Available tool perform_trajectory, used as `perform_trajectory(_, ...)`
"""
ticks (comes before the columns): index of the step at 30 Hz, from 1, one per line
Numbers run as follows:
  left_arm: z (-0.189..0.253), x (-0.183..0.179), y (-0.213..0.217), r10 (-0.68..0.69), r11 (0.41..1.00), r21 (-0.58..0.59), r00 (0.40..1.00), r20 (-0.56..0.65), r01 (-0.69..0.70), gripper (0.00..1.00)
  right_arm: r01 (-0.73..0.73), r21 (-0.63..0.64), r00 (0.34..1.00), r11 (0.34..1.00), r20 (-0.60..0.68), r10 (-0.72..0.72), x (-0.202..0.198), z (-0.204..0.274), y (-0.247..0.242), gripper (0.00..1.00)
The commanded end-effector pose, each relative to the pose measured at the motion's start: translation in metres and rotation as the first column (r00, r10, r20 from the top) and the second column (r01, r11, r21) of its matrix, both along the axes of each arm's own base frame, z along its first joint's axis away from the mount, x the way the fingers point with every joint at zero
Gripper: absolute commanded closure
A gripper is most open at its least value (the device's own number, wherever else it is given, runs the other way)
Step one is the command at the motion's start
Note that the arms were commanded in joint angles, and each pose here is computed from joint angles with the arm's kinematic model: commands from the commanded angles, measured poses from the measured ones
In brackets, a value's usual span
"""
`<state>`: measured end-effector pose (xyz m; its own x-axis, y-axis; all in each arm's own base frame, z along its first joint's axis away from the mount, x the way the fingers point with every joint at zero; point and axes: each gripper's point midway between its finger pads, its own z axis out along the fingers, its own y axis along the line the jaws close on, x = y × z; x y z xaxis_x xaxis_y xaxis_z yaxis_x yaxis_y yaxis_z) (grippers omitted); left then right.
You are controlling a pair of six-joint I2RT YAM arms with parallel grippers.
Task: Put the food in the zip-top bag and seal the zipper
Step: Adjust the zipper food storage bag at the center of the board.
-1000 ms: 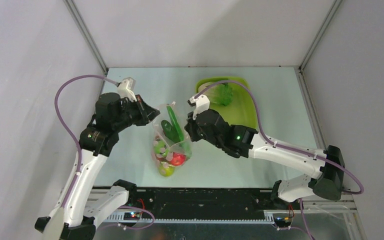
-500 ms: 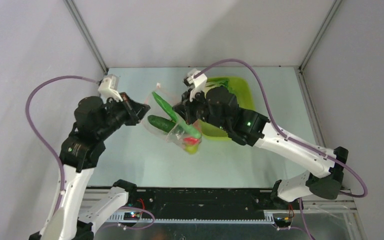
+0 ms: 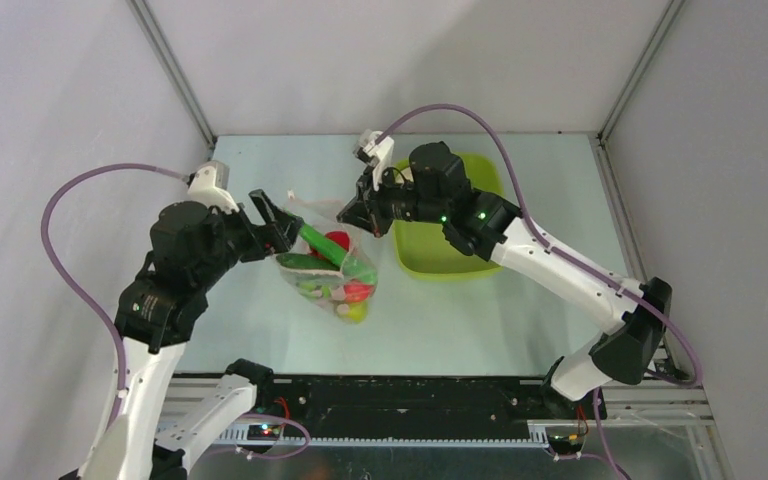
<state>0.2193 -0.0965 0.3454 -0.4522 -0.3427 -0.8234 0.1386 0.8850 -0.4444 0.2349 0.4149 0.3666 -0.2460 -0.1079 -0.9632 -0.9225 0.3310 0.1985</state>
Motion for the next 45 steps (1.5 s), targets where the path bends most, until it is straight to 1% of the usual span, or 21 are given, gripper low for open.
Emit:
perform_trajectory(1, 0.006, -0.003, 0.015, 0.060, 0.998, 0.030, 0.997, 0.039, -0.062, 0.01, -0.200, 0.092, 0.972, 0.975, 0.142, 0.186, -0.027, 0.045, 0.007, 1.00)
perform_trajectory(4, 0.008, -0.002, 0.024, 0.103, 0.992, 0.063, 0.994, 0.045, -0.105, 0.00, -0.273, 0.058, 0.950, 0.960, 0.176, 0.259, -0.034, 0.034, 0.006, 1.00)
perform_trajectory(6, 0.010, -0.001, 0.027, 0.105, 0.990, 0.094, 0.994, 0.041, -0.109, 0.00, -0.346, 0.036, 0.921, 0.937, 0.203, 0.333, -0.041, 0.031, 0.004, 1.00)
perform_trajectory(8, 0.014, 0.000, 0.026, 0.078, 0.989, 0.123, 0.996, 0.039, -0.083, 0.00, -0.434, 0.038, 0.886, 0.900, 0.201, 0.418, -0.051, 0.031, 0.000, 1.00)
perform_trajectory(11, 0.023, -0.001, 0.013, -0.030, 0.988, 0.153, 0.997, 0.066, 0.019, 0.00, -0.481, 0.046, 0.864, 0.875, 0.193, 0.465, -0.053, 0.034, -0.002, 1.00)
perform_trajectory(13, 0.027, -0.005, -0.002, -0.134, 0.981, 0.152, 0.988, 0.079, 0.121, 0.00, -0.512, 0.032, 0.847, 0.859, 0.186, 0.498, -0.056, 0.030, -0.001, 1.00)
perform_trajectory(16, 0.025, -0.012, -0.025, -0.293, 0.948, 0.153, 0.954, 0.071, 0.280, 0.00, -0.547, -0.002, 0.826, 0.837, 0.162, 0.540, -0.059, 0.017, 0.001, 1.00)
perform_trajectory(18, 0.018, -0.014, -0.036, -0.365, 0.922, 0.156, 0.930, 0.044, 0.354, 0.00, -0.556, -0.014, 0.819, 0.831, 0.160, 0.551, -0.060, 0.014, 0.001, 1.00)
perform_trajectory(21, 0.004, -0.012, -0.041, -0.398, 0.903, 0.170, 0.917, -0.014, 0.394, 0.00, -0.573, -0.015, 0.807, 0.820, 0.168, 0.567, -0.061, 0.014, 0.002, 1.00)
perform_trajectory(23, -0.002, -0.014, -0.044, -0.420, 0.891, 0.179, 0.907, -0.027, 0.418, 0.00, -0.579, -0.012, 0.802, 0.815, 0.174, 0.572, -0.062, 0.015, 0.001, 1.00)
perform_trajectory(26, -0.003, -0.021, -0.051, -0.470, 0.867, 0.179, 0.882, -0.009, 0.464, 0.00, -0.583, -0.006, 0.798, 0.812, 0.180, 0.574, -0.061, 0.019, 0.001, 1.00)
perform_trajectory(30, -0.005, -0.034, -0.061, -0.531, 0.840, 0.142, 0.847, 0.017, 0.524, 0.00, -0.578, -0.004, 0.805, 0.816, 0.160, 0.571, -0.057, 0.019, 0.004, 1.00)
perform_trajectory(32, -0.006, -0.037, -0.062, -0.531, 0.842, 0.125, 0.847, 0.018, 0.525, 0.00, -0.564, -0.006, 0.816, 0.826, 0.146, 0.559, -0.054, 0.017, 0.006, 1.00)
perform_trajectory(34, -0.004, -0.038, -0.062, -0.517, 0.852, 0.110, 0.856, 0.017, 0.512, 0.00, -0.530, -0.006, 0.842, 0.848, 0.119, 0.527, -0.049, 0.015, 0.009, 1.00)
perform_trajectory(37, 0.000, -0.042, -0.065, -0.519, 0.853, 0.077, 0.854, 0.022, 0.516, 0.00, -0.429, -0.023, 0.898, 0.903, 0.094, 0.429, -0.033, 0.011, 0.013, 1.00)
perform_trajectory(40, 0.008, -0.044, -0.064, -0.504, 0.863, 0.070, 0.863, 0.040, 0.501, 0.00, -0.345, -0.024, 0.938, 0.938, 0.040, 0.345, -0.026, 0.009, 0.016, 1.00)
perform_trajectory(41, 0.010, -0.046, -0.065, -0.503, 0.863, 0.069, 0.863, 0.042, 0.500, 0.00, -0.291, -0.034, 0.956, 0.956, 0.028, 0.292, -0.018, 0.007, 0.015, 1.00)
perform_trajectory(42, 0.012, -0.044, -0.062, -0.478, 0.877, 0.082, 0.877, 0.044, 0.473, 0.00, -0.257, -0.032, 0.966, 0.966, 0.000, 0.257, -0.018, 0.008, 0.017, 1.00)
perform_trajectory(43, 0.013, -0.046, -0.063, -0.477, 0.877, 0.082, 0.878, 0.042, 0.473, 0.00, -0.181, -0.052, 0.983, 0.982, -0.014, 0.181, -0.009, 0.005, 0.015, 1.00)
perform_trajectory(44, 0.014, -0.046, -0.060, -0.458, 0.887, 0.096, 0.888, 0.041, 0.452, 0.00, -0.152, -0.053, 0.988, 0.987, -0.029, 0.150, -0.011, 0.008, 0.017, 1.00)
perform_trajectory(45, 0.014, -0.046, -0.060, -0.447, 0.892, 0.096, 0.894, 0.038, 0.442, 0.00, -0.083, -0.078, 0.996, 0.993, -0.028, 0.081, -0.008, 0.005, 0.016, 1.00)
